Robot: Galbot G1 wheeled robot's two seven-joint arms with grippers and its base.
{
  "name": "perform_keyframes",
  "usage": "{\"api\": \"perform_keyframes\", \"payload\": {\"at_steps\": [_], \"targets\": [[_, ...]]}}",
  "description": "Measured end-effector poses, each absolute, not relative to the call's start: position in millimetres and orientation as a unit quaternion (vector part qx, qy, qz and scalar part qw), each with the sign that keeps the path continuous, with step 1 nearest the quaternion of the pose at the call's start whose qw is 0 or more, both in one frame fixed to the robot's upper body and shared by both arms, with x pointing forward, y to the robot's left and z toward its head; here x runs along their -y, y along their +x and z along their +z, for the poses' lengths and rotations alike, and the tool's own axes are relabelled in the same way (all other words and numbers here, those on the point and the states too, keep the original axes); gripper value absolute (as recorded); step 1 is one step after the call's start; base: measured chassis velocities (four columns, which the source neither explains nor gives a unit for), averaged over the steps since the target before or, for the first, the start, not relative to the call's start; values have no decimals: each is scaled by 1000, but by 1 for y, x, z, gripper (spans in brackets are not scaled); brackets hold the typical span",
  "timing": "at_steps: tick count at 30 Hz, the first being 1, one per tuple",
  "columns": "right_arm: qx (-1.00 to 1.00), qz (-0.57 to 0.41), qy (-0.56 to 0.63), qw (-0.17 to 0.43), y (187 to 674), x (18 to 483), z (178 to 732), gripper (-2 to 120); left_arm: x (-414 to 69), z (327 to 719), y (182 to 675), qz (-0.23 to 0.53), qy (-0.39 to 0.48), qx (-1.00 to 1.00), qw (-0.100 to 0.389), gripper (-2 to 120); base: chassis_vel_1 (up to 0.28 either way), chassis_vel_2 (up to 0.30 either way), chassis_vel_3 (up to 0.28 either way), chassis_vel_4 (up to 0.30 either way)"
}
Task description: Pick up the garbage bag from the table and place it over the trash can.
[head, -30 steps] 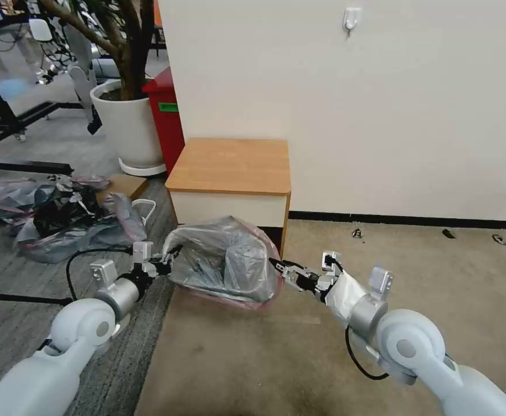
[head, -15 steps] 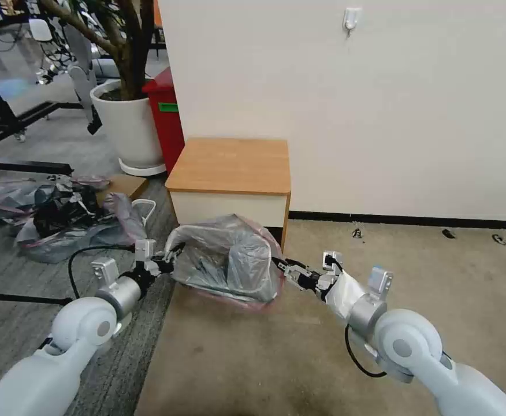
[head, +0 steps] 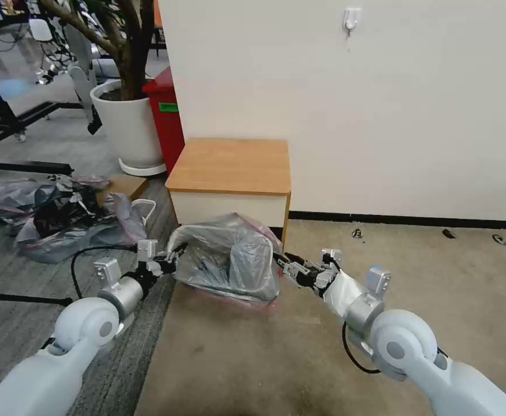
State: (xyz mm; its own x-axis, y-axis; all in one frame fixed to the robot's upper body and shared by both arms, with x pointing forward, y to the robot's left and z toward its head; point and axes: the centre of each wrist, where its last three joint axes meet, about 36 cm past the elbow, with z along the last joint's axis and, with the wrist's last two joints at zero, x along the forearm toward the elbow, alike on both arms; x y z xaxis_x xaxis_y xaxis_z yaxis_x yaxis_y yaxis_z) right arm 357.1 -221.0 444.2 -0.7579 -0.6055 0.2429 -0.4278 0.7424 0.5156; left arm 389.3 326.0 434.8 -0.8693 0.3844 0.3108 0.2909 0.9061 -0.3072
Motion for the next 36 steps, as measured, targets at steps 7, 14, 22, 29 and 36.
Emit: {"api": "perform_keyframes", "payload": {"at_steps": [7, 14, 22, 29, 36], "targets": [[918, -191, 284, 200, 356, 224, 440, 2, -323, 434, 386, 121, -179, 958, 187, 2, 0, 0, 0, 0], [923, -173, 280, 197, 356, 226, 439, 0, -322, 434, 384, 117, -180, 959, 186, 2, 0, 0, 0, 0], [945, -92, 259, 179, 359, 221, 419, 0, -317, 435, 377, 120, -187, 957, 188, 2, 0, 0, 0, 0], [949, -64, 243, 190, 361, 221, 399, 0, -316, 434, 373, 122, -188, 956, 192, 2, 0, 0, 0, 0], [951, -54, 223, 206, 362, 212, 374, 0, -312, 436, 370, 126, -193, 954, 193, 2, 0, 0, 0, 0]]}}
